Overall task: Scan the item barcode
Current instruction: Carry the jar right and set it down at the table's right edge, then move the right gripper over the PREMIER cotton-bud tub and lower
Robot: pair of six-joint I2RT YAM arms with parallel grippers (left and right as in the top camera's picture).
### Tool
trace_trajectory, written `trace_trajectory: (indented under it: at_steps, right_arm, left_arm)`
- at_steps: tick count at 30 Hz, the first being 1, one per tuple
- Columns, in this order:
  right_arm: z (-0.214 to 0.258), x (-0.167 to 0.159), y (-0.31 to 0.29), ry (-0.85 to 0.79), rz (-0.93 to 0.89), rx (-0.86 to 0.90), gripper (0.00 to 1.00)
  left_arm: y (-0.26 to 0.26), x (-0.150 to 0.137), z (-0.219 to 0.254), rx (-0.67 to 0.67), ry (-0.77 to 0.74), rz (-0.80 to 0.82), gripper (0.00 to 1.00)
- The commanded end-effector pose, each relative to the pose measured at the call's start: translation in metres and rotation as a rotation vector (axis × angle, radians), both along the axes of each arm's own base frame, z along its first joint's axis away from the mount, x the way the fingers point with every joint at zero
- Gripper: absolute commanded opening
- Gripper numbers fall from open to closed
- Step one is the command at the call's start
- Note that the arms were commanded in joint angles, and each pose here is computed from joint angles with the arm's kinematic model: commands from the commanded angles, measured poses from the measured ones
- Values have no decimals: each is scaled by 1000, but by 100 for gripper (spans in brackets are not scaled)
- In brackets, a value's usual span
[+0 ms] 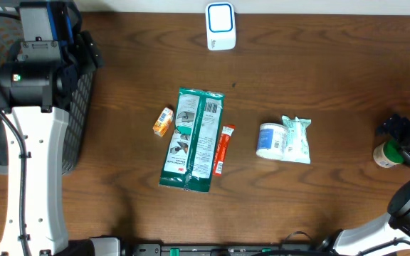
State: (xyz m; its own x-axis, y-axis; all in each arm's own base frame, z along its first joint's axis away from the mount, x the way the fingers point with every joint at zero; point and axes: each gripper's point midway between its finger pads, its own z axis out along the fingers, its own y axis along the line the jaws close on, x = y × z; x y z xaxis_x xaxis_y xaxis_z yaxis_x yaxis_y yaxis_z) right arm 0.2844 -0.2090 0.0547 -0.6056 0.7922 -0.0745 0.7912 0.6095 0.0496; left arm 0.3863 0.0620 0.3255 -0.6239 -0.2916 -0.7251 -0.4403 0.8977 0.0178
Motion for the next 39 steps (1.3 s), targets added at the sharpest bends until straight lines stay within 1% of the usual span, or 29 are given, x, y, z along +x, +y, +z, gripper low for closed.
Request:
trace_trajectory:
  at_steps: [1,3,5,11,15,17,20,26,27,29,32,37,39]
  right_arm:
    - [7,-2,0,-11,-8,2,99]
    - [10,-4,1,-5,-10,5,99]
    - [23,-1,-1,-10,-10,2,99]
    - [83,11,-4,-40,3,-21,99]
    - [129,21,11,-62,74,-36,99]
    - [147,29,29,-82,145,-30,99]
    - [163,48,68,-143,270,29,99]
    - [164,81,161,-194,490,104,99]
    - [162,89,193,-202,563,109,99]
    - [158,94,223,-205,638,105,99]
    - [146,94,258,-170,700,65,99]
    - [113,78,298,-45,790,-37,99]
    - [100,72,309,-13,812,-47,99]
  left_arm:
    - [4,0,3,11,-7,17,90]
    - [4,0,3,11,-7,17,90]
    - [4,0,3,11,-7,17,90]
    - [4,0,3,11,-7,17,90]
    - [4,0,3,11,-7,17,90]
    - [4,0,3,11,-7,17,90]
    - [4,0,3,11,-7,17,90]
    - [4,0,3,11,-7,17,90]
    - [4,0,3,11,-7,17,90]
    - [4,0,3,11,-6,17,90]
    - [4,0,3,11,-7,17,90]
    - [4,0,3,11,-7,17,90]
    - [4,0,3,11,-7,17,90]
